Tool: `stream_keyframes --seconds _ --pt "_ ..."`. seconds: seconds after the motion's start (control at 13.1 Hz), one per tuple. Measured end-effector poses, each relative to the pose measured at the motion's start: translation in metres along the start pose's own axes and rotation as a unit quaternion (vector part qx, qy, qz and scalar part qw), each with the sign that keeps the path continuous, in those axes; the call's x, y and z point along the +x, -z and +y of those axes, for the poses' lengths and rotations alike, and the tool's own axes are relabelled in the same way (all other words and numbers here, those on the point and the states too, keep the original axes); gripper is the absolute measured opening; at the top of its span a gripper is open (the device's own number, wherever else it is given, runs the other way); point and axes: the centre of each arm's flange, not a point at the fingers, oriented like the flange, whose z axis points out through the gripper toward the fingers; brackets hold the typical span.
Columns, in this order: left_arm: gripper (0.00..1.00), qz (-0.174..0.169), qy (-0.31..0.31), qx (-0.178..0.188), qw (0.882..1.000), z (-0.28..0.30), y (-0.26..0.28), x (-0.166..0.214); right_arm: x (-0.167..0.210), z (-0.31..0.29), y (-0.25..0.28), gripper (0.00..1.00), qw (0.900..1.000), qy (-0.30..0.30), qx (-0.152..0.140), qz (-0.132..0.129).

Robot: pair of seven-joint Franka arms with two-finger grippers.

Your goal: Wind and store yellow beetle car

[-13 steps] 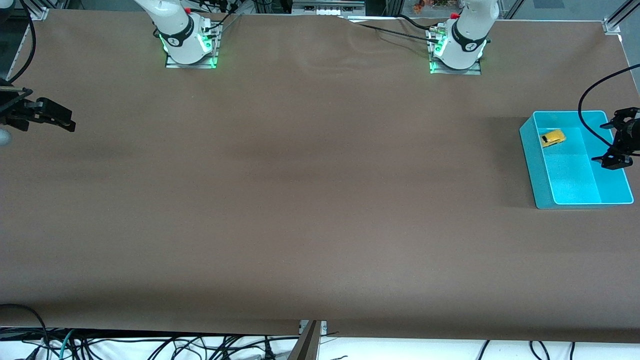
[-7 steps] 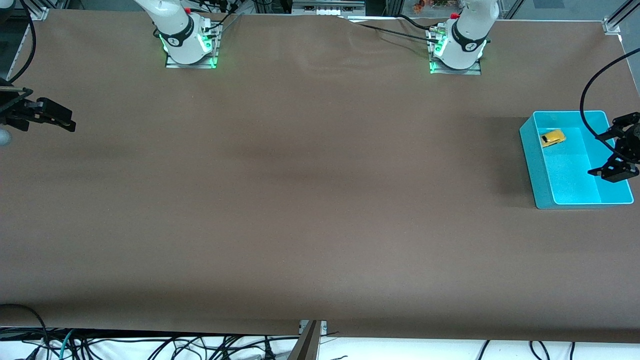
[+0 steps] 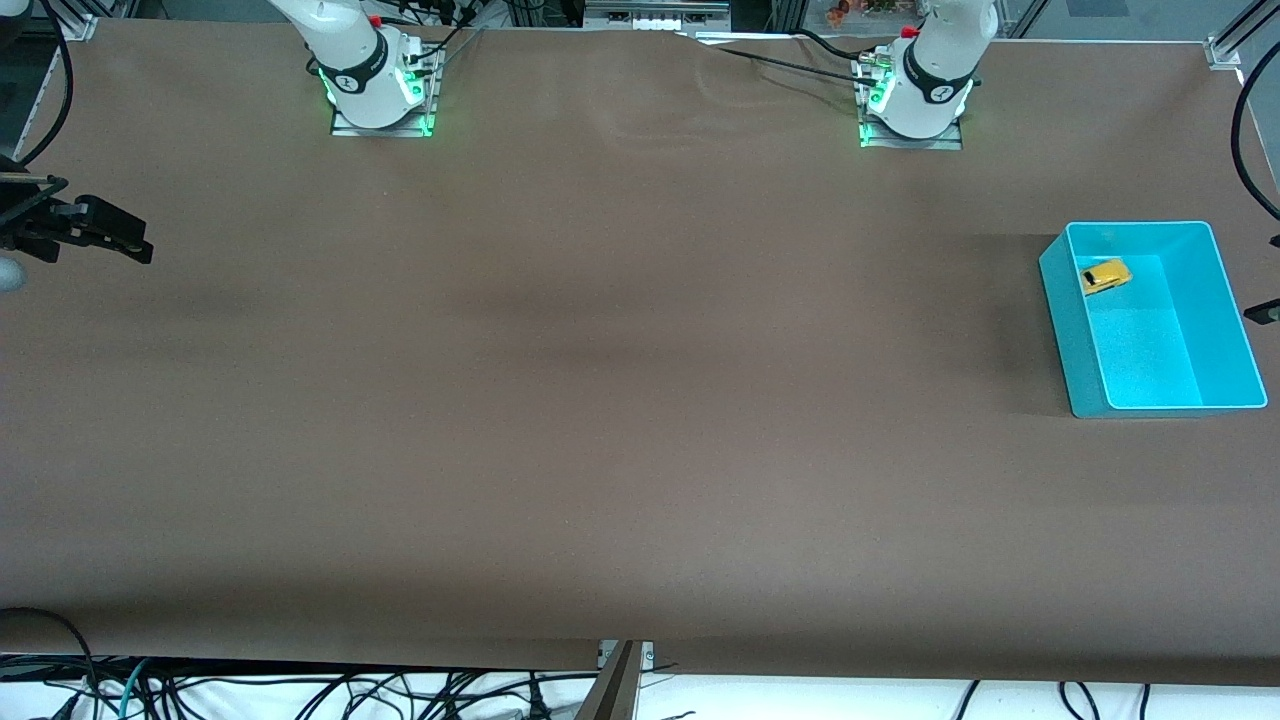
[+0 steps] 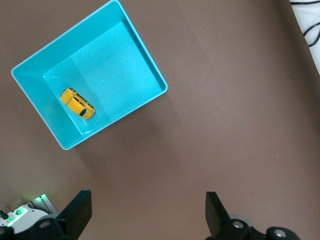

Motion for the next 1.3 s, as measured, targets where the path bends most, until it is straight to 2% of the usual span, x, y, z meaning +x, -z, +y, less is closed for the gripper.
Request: stream_keyframes --seconds 0.15,0.3,0.46,0.61,0.84,1.14,1.3 --pt "1.0 0.013 -0.043 0.001 0.999 0.007 0.013 -0.022 0.0 0.0 0.0 1.0 1.0 0.0 0.0 0.0" --pt "1.0 0.035 -0.115 0.01 0.993 0.015 0.032 -0.062 0.0 0.0 0.0 1.0 1.0 0.0 0.0 0.0" --pt "1.0 0.049 -0.194 0.018 0.98 0.018 0.042 -0.098 0.0 0.0 0.0 1.0 1.0 0.0 0.0 0.0" --pt "1.0 0.051 -0.279 0.026 0.959 0.016 0.043 -0.119 0.0 0.0 0.0 1.0 1.0 0.0 0.0 0.0" --pt "1.0 0.045 -0.365 0.029 0.93 0.005 0.045 -0.125 0.0 0.0 0.0 1.0 1.0 0.0 0.0 0.0" --pt "1.0 0.026 -0.406 0.026 0.913 -0.003 0.041 -0.121 0.0 0.0 0.0 1.0 1.0 0.0 0.0 0.0" --pt "1.0 0.025 -0.413 0.026 0.91 -0.004 0.042 -0.122 0.0 0.0 0.0 1.0 1.0 0.0 0.0 0.0"
